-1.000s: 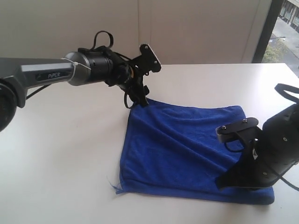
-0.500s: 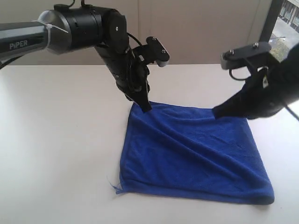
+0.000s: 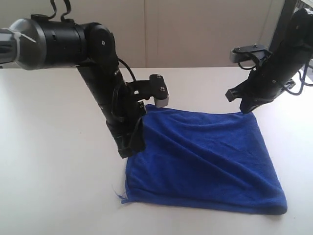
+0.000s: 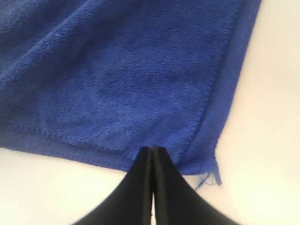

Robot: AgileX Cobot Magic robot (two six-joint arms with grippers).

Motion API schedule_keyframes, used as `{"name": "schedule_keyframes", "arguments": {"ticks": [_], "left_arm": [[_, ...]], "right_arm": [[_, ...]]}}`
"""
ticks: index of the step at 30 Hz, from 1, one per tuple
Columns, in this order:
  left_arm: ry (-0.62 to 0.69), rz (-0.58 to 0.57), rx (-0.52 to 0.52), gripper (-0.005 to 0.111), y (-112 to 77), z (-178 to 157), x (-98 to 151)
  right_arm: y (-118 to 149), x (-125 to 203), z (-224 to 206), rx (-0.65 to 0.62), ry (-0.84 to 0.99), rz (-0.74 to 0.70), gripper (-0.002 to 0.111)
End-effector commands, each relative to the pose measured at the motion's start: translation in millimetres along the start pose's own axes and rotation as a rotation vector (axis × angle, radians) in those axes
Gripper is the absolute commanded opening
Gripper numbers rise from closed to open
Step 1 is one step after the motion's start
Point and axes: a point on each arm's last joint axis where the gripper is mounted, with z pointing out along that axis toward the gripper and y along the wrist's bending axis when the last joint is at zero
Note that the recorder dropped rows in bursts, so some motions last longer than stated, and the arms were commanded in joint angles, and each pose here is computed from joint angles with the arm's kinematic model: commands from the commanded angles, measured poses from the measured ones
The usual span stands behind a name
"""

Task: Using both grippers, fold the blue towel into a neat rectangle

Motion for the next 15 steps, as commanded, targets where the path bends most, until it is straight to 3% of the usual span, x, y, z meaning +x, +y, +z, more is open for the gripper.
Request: {"name": "schedule_keyframes", "arguments": {"ticks": [1,6,13,15], "left_arm": [[-0.02,0.129,0.122,0.0,-18.3,-14,0],[-0.039,0.25,0.142,0.002,-20.9,-11,1],[-0.082,0.441,0.2,0.036,-24.6,7,5],[-0.104,0.479,0.203,0.039,-23.9,15,6]], "right_arm": [[-13,-12,15,0.016,0.002,-0.027,0.0],[-27,-20,28,-0.001,0.029,-0.002,0.0],[-28,-25,30,-0.001,-0.013,-0.004,0.0],[-28,-26,32,-0.003,-0.016,-0.001,0.0]]}}
